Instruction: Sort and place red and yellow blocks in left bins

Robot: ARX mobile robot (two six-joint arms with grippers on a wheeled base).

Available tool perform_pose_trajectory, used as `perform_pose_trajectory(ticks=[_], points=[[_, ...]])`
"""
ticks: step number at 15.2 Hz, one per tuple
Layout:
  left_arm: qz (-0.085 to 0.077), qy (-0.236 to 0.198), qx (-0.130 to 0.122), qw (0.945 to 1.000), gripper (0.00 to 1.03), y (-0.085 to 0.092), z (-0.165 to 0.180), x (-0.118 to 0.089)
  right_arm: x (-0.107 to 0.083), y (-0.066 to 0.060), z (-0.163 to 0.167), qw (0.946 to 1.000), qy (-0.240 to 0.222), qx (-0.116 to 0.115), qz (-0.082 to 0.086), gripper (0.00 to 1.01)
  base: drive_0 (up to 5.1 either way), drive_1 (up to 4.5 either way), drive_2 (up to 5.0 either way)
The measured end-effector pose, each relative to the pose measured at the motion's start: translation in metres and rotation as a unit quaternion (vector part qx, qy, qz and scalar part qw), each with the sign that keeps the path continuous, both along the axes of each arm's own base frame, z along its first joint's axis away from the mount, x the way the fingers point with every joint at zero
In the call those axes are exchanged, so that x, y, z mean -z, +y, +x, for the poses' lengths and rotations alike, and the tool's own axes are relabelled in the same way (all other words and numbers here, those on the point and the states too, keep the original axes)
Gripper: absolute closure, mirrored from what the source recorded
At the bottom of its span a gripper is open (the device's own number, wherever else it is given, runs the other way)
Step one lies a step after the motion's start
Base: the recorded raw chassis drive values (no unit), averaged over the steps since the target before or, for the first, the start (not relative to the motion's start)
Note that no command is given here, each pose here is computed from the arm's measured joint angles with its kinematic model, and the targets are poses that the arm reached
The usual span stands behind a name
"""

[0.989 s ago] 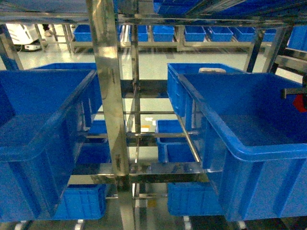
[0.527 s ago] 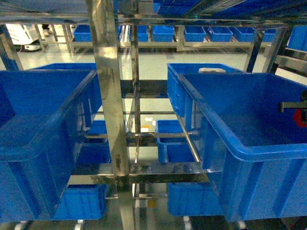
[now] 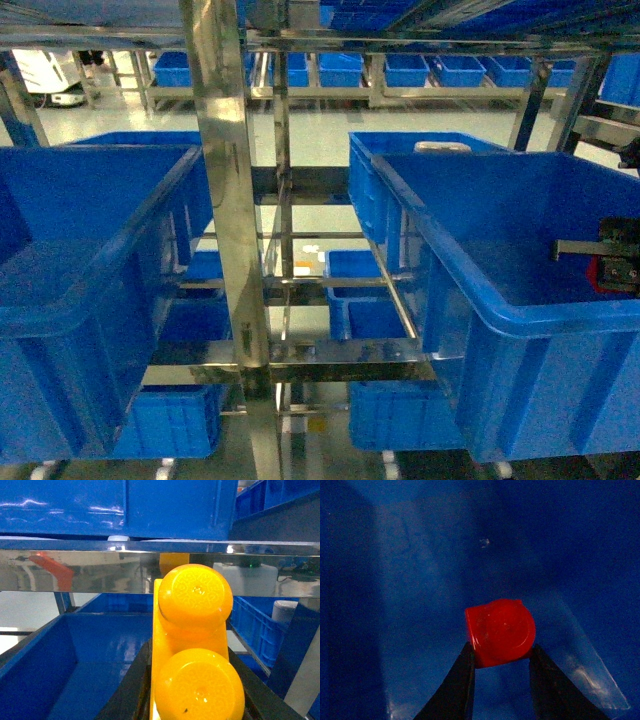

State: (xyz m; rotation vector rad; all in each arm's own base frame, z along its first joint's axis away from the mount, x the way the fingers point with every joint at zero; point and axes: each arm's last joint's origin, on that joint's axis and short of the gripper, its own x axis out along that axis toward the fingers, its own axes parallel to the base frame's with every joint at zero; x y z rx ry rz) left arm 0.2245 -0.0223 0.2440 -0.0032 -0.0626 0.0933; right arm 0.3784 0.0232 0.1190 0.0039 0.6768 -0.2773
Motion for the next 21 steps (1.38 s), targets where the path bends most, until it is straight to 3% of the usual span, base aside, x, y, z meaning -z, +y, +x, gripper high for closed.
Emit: perform_pose_trajectory(ticks=[1,4,9,10,11,16,21], points=[[0.000,0.000,0.000,1.0000,0.77,0.000,0.000,0.000,0.000,0.000,0.000,1.0000,-0.001,0.000,0.002,0.72,0.0,0.00,0.0],[0.000,0.000,0.000,1.0000,0.77,0.000,0.000,0.000,0.000,0.000,0.000,1.0000,-0.001,0.001,0.003,0.35,0.0,0.00,0.0],[0.000,0.000,0.000,1.0000,0.77,0.000,0.000,0.000,0.000,0.000,0.000,1.0000,-0.001,0.002,0.002,0.22,0.0,0.00,0.0],[0.000,0.000,0.000,1.0000,0.77,0.000,0.000,0.000,0.000,0.000,0.000,1.0000,-0.001,0.003,0.002,0.17,0.0,0.00,0.0],[0.000,0.000,0.000,1.0000,0.77,0.000,0.000,0.000,0.000,0.000,0.000,1.0000,-0.001,0.003,0.002,0.04,0.0,0.00,0.0],[0.000,0.000,0.000,1.0000,0.77,0.000,0.000,0.000,-0.008,-0.001,0.006,0.9997,-0.018,0.007,-0.014,0.03,0.0,0.00,0.0],[0.000,0.000,0.000,1.0000,0.77,0.000,0.000,0.000,-0.020,-0.001,0.013,0.9980,-0.060,0.013,-0.014,0.03,0.0,0.00,0.0]])
